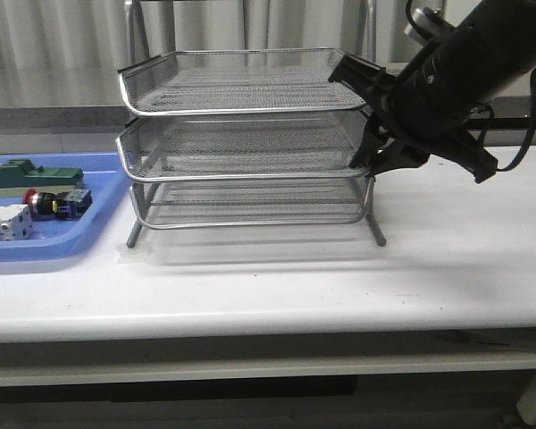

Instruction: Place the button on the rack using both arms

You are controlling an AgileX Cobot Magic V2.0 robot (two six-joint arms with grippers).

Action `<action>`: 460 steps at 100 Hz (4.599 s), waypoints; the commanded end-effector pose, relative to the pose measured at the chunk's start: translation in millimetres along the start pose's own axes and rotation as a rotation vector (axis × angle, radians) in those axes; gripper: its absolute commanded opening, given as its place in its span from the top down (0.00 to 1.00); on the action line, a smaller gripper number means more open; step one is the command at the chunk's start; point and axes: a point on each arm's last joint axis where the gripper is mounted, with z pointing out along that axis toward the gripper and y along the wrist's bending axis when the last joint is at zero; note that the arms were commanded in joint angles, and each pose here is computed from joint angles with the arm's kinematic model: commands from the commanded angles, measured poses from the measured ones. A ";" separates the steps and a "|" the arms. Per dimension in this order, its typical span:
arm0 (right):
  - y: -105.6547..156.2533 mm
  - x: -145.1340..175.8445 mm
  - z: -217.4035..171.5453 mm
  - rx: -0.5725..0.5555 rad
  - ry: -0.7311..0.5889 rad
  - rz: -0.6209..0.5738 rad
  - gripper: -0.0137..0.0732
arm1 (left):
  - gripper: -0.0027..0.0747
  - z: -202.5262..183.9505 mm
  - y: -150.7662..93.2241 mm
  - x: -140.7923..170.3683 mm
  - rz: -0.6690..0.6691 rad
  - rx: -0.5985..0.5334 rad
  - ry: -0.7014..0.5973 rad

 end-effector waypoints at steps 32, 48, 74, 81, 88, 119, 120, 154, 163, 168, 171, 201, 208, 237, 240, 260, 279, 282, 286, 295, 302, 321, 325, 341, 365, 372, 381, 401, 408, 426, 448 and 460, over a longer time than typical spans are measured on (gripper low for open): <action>15.3 -10.5 -16.5 -0.051 -0.036 -0.013 0.83 | 0.96 -0.8 -2.0 6.5 -0.013 0.023 -0.067; 15.2 -7.3 -16.5 -0.051 0.000 -0.021 0.83 | 0.96 -0.8 -2.0 6.5 -0.013 0.023 -0.067; 15.1 -0.5 -17.3 -0.052 0.072 -0.082 0.83 | 0.96 -0.8 -2.0 6.5 -0.013 0.023 -0.067; 15.0 0.7 -17.7 -0.052 0.084 -0.090 0.83 | 0.96 -0.8 -2.0 6.5 -0.013 0.023 -0.067; 15.0 1.9 -17.9 -0.053 0.098 -0.099 0.83 | 0.96 -0.8 -2.0 6.5 -0.013 0.023 -0.067; 5.5 14.6 -21.2 -0.031 0.142 -0.100 0.83 | 0.96 -0.8 -2.0 6.5 -0.013 0.023 -0.067; 4.9 15.1 -21.4 -0.030 0.142 -0.099 0.83 | 0.96 -0.8 -2.0 6.5 -0.013 0.023 -0.067; -12.8 38.2 -51.8 -0.009 0.154 -0.094 0.83 | 0.96 -0.8 -2.0 6.5 -0.013 0.023 -0.067; -18.7 45.8 -57.4 0.000 0.170 -0.091 0.83 | 0.96 -0.8 -2.0 6.5 -0.013 0.023 -0.067; -21.7 49.5 -60.8 0.004 0.175 -0.090 0.83 | 0.96 -0.8 -2.0 6.5 -0.013 0.023 -0.067; -22.7 50.7 -62.0 0.005 0.175 -0.090 0.83 | 0.96 -0.8 -2.0 6.5 -0.013 0.023 -0.067; -24.0 54.0 -73.5 -0.006 0.162 -0.111 0.70 | 0.96 -0.8 -2.0 6.5 -0.013 0.023 -0.067; -22.0 52.9 -77.6 -0.017 0.153 -0.128 0.56 | 0.96 -0.8 -2.0 6.5 -0.013 0.023 -0.067; -10.7 46.1 -106.0 -0.079 0.082 -0.206 0.24 | 0.96 -0.8 -2.0 6.5 -0.013 0.023 -0.067; -9.5 45.9 -110.2 -0.084 0.078 -0.219 0.24 | 0.96 -0.8 -2.0 6.5 -0.013 0.023 -0.067; -7.1 49.2 -132.2 -0.093 0.100 -0.331 0.24 | 0.96 -0.8 -2.0 6.5 -0.013 0.023 -0.067; -8.9 48.2 -156.1 -0.055 0.065 -0.465 0.24 | 0.96 -0.8 -2.0 6.5 -0.013 0.023 -0.067; -9.8 47.3 -161.4 -0.040 0.049 -0.487 0.24 | 0.96 -0.8 -2.0 6.5 -0.013 0.023 -0.067; -10.8 46.3 -166.9 -0.024 0.031 -0.507 0.24 | 0.96 -0.8 -2.0 6.5 -0.013 0.023 -0.067; -16.5 42.9 -184.2 0.041 -0.018 -0.551 0.24 | 0.96 -0.8 -2.0 6.5 -0.013 0.023 -0.067; -20.7 41.3 -196.5 0.088 -0.049 -0.580 0.24 | 0.96 -0.8 -2.0 6.5 -0.013 0.023 -0.067; -29.2 41.9 -236.6 0.177 -0.153 -0.640 0.24 | 0.96 -0.8 -2.0 6.5 -0.013 0.023 -0.067; -30.7 43.4 -245.5 0.184 -0.173 -0.652 0.24 | 0.96 -0.8 -2.0 6.5 -0.013 0.023 -0.067; -37.3 52.6 -276.7 0.195 -0.223 -0.661 0.24 | 0.96 -0.8 -2.0 6.5 -0.013 0.023 -0.067; -51.7 71.6 -312.9 0.215 -0.242 -0.644 0.29 | 0.96 -0.8 -2.0 6.5 -0.013 0.023 -0.067; -55.7 76.4 -320.4 0.222 -0.244 -0.640 0.33 | 0.96 -0.8 -2.0 6.5 -0.013 0.023 -0.067; -60.7 83.4 -331.7 0.219 -0.262 -0.633 0.41 | 0.96 -0.8 -2.0 6.5 -0.013 0.023 -0.067; -70.7 97.7 -354.4 0.194 -0.327 -0.622 0.58 | 0.96 -0.8 -2.0 6.5 -0.013 0.023 -0.067; -74.1 102.1 -359.6 0.193 -0.335 -0.618 0.68 | 0.96 -0.8 -2.0 6.5 -0.013 0.023 -0.067; -78.5 106.9 -362.6 0.206 -0.315 -0.611 0.91 | 0.96 -0.8 -2.0 6.5 -0.013 0.023 -0.067; -79.2 107.5 -362.5 0.210 -0.307 -0.609 0.92 | 0.96 -0.8 -2.0 6.5 -0.013 0.023 -0.067; -79.2 107.5 -362.5 0.210 -0.307 -0.609 0.92 | 0.96 -0.8 -2.0 6.5 -0.013 0.023 -0.067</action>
